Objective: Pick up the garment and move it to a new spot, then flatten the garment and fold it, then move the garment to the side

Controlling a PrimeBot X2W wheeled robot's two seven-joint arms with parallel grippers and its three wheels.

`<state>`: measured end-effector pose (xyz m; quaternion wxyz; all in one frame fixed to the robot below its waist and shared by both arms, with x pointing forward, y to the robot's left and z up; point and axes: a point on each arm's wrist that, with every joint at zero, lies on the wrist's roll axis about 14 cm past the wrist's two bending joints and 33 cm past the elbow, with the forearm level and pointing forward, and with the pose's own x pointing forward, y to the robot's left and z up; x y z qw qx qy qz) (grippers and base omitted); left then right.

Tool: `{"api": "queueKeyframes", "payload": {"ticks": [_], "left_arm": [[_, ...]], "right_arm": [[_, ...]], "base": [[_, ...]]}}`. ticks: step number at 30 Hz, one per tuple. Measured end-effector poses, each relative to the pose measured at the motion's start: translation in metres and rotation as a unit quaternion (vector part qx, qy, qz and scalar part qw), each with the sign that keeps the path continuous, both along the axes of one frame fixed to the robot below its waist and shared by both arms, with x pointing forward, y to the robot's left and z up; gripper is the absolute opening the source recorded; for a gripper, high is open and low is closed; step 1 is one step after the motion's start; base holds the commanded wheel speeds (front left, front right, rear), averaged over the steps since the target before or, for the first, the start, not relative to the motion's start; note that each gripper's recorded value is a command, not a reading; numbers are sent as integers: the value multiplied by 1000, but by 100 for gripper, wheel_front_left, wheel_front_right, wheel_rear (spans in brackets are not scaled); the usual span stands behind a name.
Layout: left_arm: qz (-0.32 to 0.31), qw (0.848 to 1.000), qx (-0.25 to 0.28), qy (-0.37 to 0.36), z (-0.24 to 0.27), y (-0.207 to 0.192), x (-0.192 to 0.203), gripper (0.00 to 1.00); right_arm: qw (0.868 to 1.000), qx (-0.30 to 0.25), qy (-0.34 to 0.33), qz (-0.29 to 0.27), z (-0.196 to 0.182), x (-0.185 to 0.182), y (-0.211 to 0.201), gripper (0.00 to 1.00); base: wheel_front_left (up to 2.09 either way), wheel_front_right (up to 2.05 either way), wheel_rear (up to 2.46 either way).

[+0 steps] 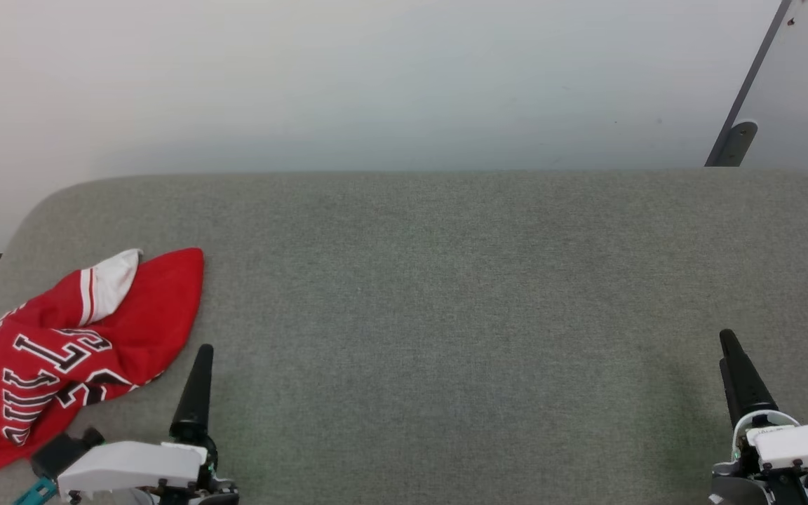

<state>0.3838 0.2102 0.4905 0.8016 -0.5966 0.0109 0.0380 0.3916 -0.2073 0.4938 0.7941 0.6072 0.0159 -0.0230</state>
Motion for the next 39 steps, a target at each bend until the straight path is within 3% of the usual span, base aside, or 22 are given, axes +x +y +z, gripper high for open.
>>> {"api": "queueKeyframes", "payload": {"ticks": [13,26,39], "left_arm": [[-2,985,170,-4,11,1,2,100],[-9,953,304,6,11,0,1,100],[-9,921,389,4,14,0,-1,100]], "right_arm": [[986,-163,-18,9,14,9,1,100],[950,-310,-38,25,25,14,7,100],[914,-400,-50,30,29,17,10,100]], "base": [[0,0,0],[0,0,0],[0,0,0]]}}
